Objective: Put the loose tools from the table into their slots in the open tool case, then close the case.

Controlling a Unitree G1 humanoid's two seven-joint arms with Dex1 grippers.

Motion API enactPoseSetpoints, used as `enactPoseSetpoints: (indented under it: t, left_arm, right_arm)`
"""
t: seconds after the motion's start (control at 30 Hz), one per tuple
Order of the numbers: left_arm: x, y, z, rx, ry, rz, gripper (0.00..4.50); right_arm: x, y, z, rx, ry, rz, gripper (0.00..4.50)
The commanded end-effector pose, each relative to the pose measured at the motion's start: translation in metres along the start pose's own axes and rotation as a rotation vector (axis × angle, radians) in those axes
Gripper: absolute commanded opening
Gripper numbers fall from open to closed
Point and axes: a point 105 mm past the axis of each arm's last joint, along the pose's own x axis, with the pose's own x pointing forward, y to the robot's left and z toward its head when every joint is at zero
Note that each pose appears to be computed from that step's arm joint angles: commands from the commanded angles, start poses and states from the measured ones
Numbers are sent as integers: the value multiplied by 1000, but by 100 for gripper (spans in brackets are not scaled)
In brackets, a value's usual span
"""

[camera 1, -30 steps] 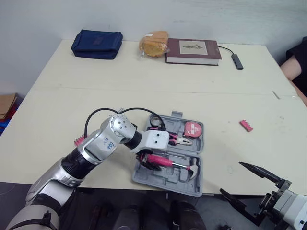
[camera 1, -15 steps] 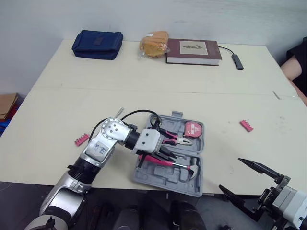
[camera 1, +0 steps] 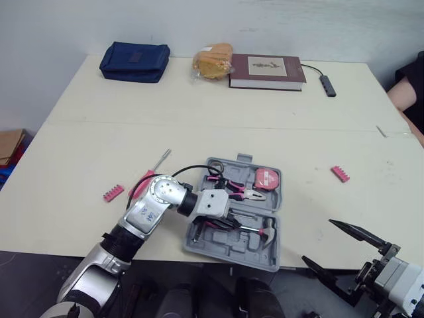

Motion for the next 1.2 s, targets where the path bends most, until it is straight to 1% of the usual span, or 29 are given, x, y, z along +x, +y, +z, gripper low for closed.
enactPoseSetpoints:
  t: [0.03, 0.13, 0.23, 0.33, 0.5, 0.63, 0.7, 0.8, 0.87, 0.93, 1.03, 1.07, 1.1, 1.13, 1.2]
  left_arm:
    - [0, -4, 5, -10, -47, -12, 4]
    - [-1, -3, 3, -34, -44, 8, 4]
    - [0, 3, -10, -69, 34, 53, 4]
    - [1, -9, -27, -98, 132, -1, 4]
    - [7, -17, -36, -133, 145, -7, 4]
    - [10, -27, -61, -198, 282, -36, 4]
    - [13, -27, -67, -226, 316, -28, 4]
    - [12, -32, -80, -211, 401, -58, 4]
    - [12, -36, -83, -234, 413, -76, 4]
    - [14, -35, -79, -216, 384, -78, 4]
    - [17, -17, -44, -129, 168, -15, 4]
    - [14, -11, -32, -91, 95, 9, 4]
    - [7, -7, -20, -96, 11, 11, 4]
    - [0, -4, -9, -64, -61, 12, 4]
    - [-11, 1, 1, 35, -116, 41, 4]
  right_arm:
    - [2, 0, 9, -15, -25, -2, 450]
    - [2, 0, 10, -15, -24, -1, 450]
    - [4, 0, 12, -14, -26, -2, 450]
    - [4, -1, 13, -14, -25, -2, 450]
    - [4, -2, 13, -16, -22, -5, 450]
    - [5, -2, 15, -17, -23, -8, 450]
    - [4, -2, 15, -15, -21, -10, 450]
    - [5, -1, 14, -11, -21, -13, 450]
    - [5, 0, 14, -10, -23, -14, 450]
    - [5, 0, 14, -10, -23, -13, 450]
    - [4, -2, 13, -12, -17, -19, 450]
    - [2, -3, 12, -13, -12, -20, 450]
    - [0, -4, 11, -15, -6, -25, 450]
    - [-2, -6, 9, -16, 1, -32, 450]
    - [-7, -9, 7, -19, 13, -42, 450]
